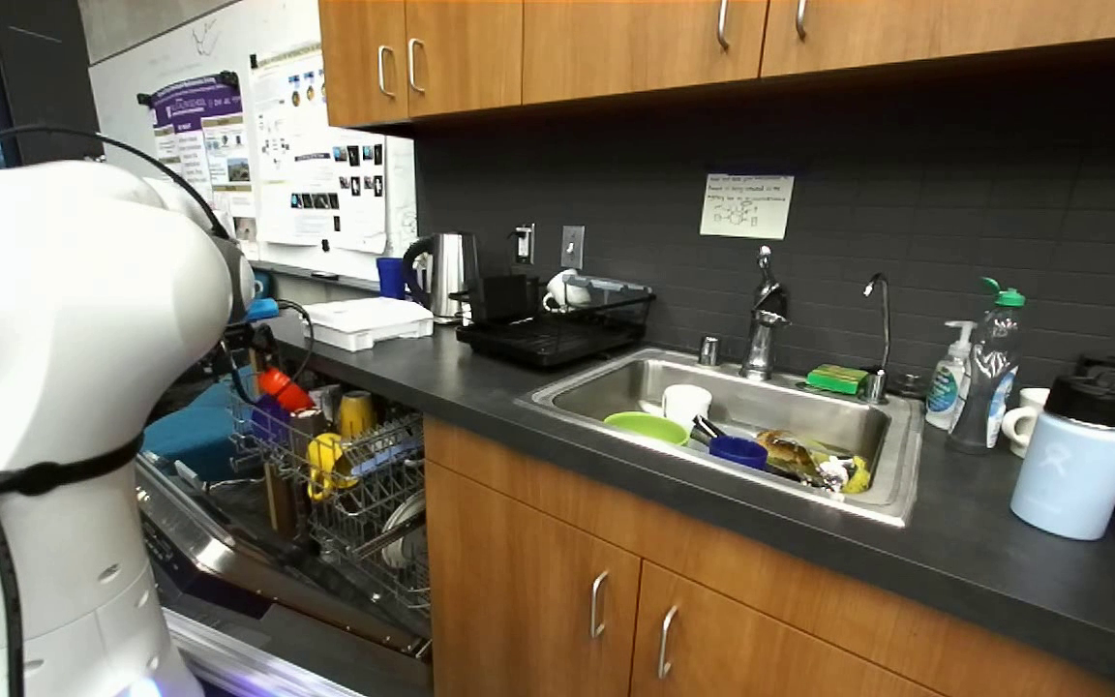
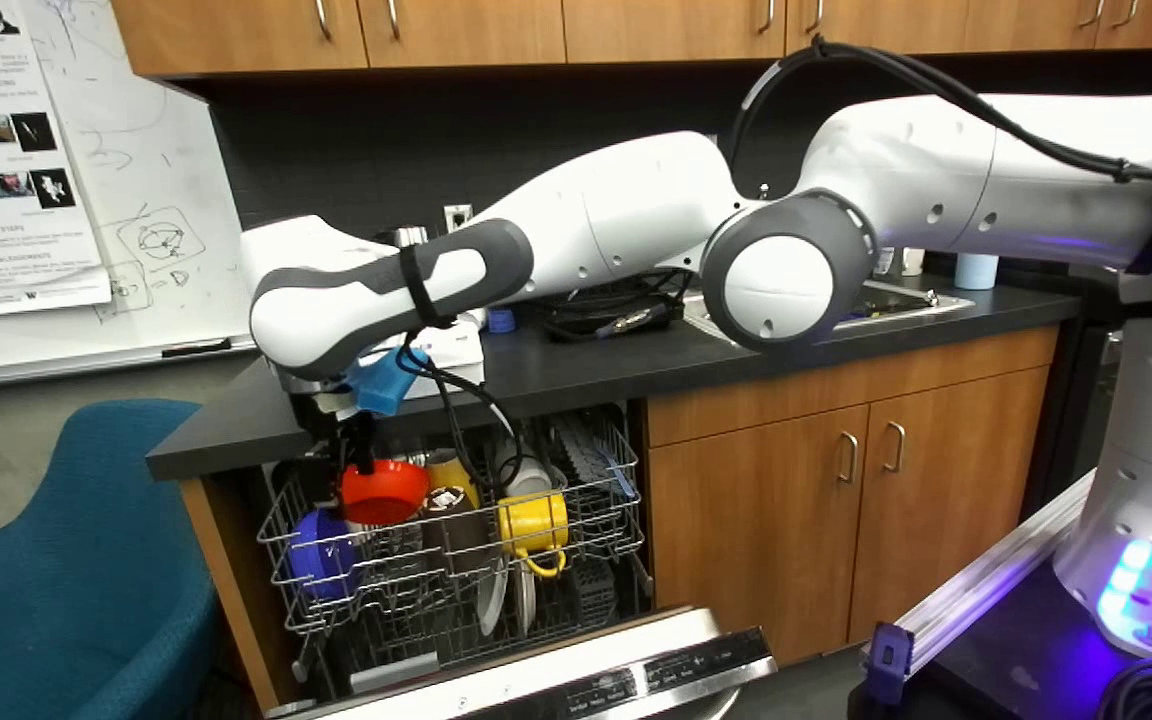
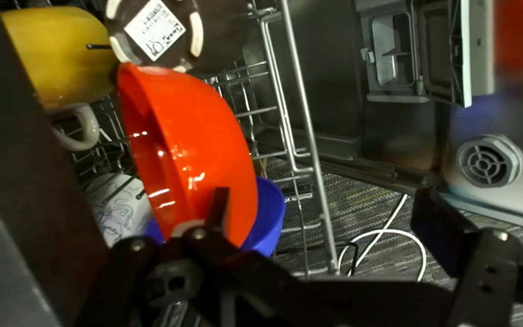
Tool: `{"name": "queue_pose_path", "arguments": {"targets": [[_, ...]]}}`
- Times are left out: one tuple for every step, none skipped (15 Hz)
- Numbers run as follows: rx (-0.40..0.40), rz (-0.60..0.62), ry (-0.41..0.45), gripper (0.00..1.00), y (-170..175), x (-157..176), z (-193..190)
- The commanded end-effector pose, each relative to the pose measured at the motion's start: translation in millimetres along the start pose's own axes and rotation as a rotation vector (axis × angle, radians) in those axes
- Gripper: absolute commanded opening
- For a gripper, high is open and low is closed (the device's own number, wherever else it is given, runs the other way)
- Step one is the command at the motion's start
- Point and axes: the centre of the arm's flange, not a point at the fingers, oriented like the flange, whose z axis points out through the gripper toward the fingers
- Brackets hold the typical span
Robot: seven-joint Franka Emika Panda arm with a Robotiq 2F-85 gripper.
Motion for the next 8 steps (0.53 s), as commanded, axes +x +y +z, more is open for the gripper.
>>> {"name": "queue_pose_path", "arguments": {"targets": [[-0.008, 0.08, 0.03, 1.0, 31.5, 22.1, -10.3], [-0.008, 0.095, 0.032, 1.0, 35.3, 19.6, -10.1], [-0.008, 0.108, 0.032, 1.0, 37.3, 17.5, -8.6], [-0.009, 0.118, 0.031, 1.0, 39.4, 16.8, -7.1], [-0.008, 0.127, 0.032, 1.0, 39.2, 15.8, -7.7], [-0.008, 0.133, 0.034, 1.0, 39.3, 15.8, -7.7], [-0.009, 0.138, 0.036, 1.0, 39.5, 15.6, -8.0], [-0.006, 0.143, 0.039, 1.0, 39.9, 15.2, -9.1]]}}
